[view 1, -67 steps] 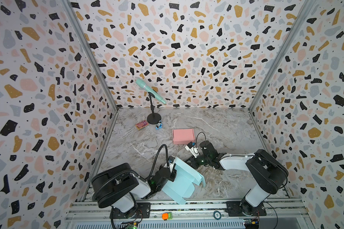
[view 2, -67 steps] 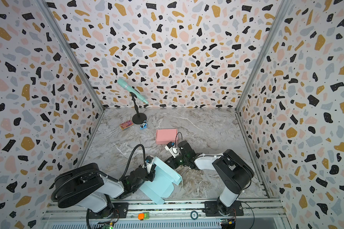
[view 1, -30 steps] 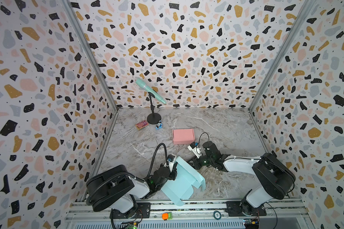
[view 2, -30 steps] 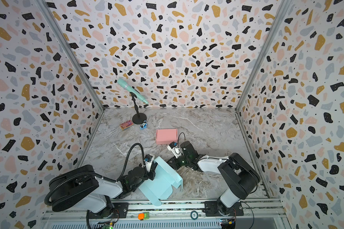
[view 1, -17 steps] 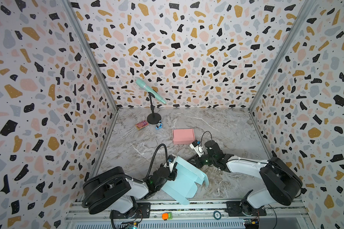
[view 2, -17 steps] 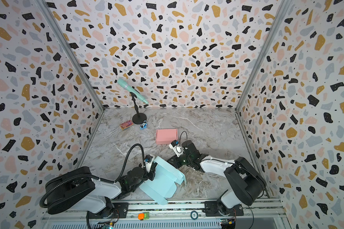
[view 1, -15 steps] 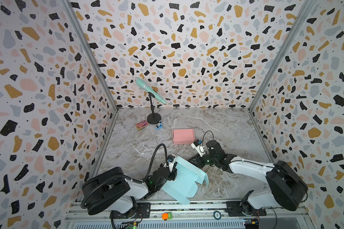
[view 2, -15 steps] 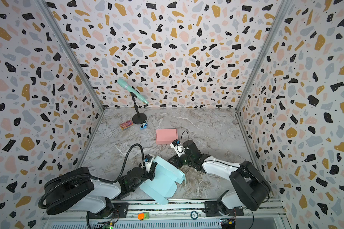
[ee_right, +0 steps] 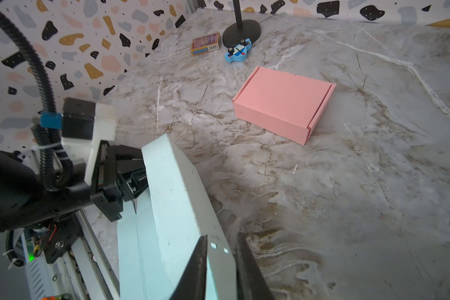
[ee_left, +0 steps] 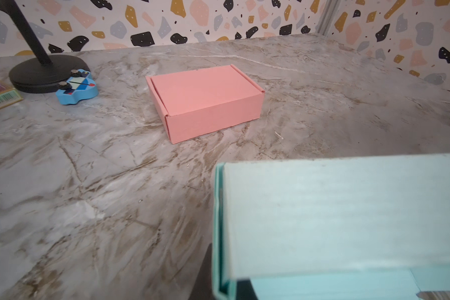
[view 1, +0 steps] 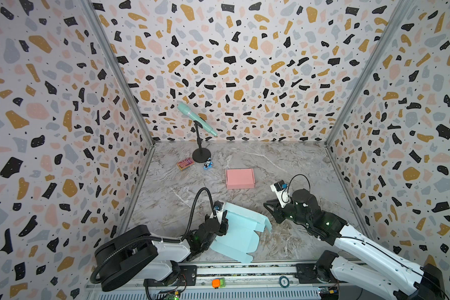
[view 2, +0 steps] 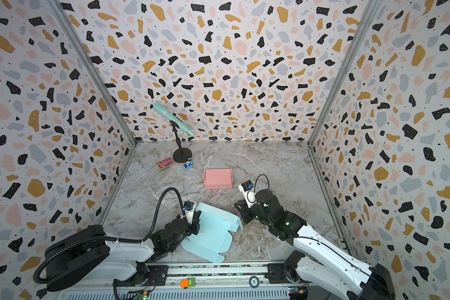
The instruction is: Fold the paper box
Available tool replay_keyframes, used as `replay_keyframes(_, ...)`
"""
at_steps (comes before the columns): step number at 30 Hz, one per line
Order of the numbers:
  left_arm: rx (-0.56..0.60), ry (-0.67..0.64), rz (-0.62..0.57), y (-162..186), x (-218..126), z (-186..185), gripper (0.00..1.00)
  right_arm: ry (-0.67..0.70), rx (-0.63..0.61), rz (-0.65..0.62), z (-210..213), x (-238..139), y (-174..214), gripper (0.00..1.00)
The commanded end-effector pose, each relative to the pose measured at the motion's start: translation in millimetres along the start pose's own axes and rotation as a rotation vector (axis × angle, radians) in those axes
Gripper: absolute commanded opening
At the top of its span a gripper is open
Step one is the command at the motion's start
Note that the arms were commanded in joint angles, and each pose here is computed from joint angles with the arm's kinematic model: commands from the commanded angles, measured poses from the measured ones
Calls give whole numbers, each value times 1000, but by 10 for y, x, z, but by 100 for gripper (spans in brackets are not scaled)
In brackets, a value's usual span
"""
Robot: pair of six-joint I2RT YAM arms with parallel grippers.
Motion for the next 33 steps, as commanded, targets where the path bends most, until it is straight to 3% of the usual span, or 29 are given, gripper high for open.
replay_keyframes(1,-69,-70,-16,-144,-13,70,11,86,-20,-20,18,-121,-22,18)
replay_keyframes(8,-115,-148,7,-197,-101,179,11,200,-141,-35,325,-143,32,13)
replay_keyframes(14,-138,-140,-17,-222,-165,206,11,291,-228,-10,513,29,83,11)
replay_keyframes(24,-143,-112,-33,-237,-210,203,11,344,-253,16,493,284,175,10)
replay_keyframes(33,-154,-72,-48,-243,-219,170,11,303,-233,15,488,425,215,10)
Point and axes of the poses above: each gripper's point midway between its finger pads, its own x axis out along the fingers, its own z axis along the line the jaws close on, y = z × x, the point moved 7 cm from there along -x, back along the fingers, and after that the axes turned 13 degrees about x, right-handed, at the moved point
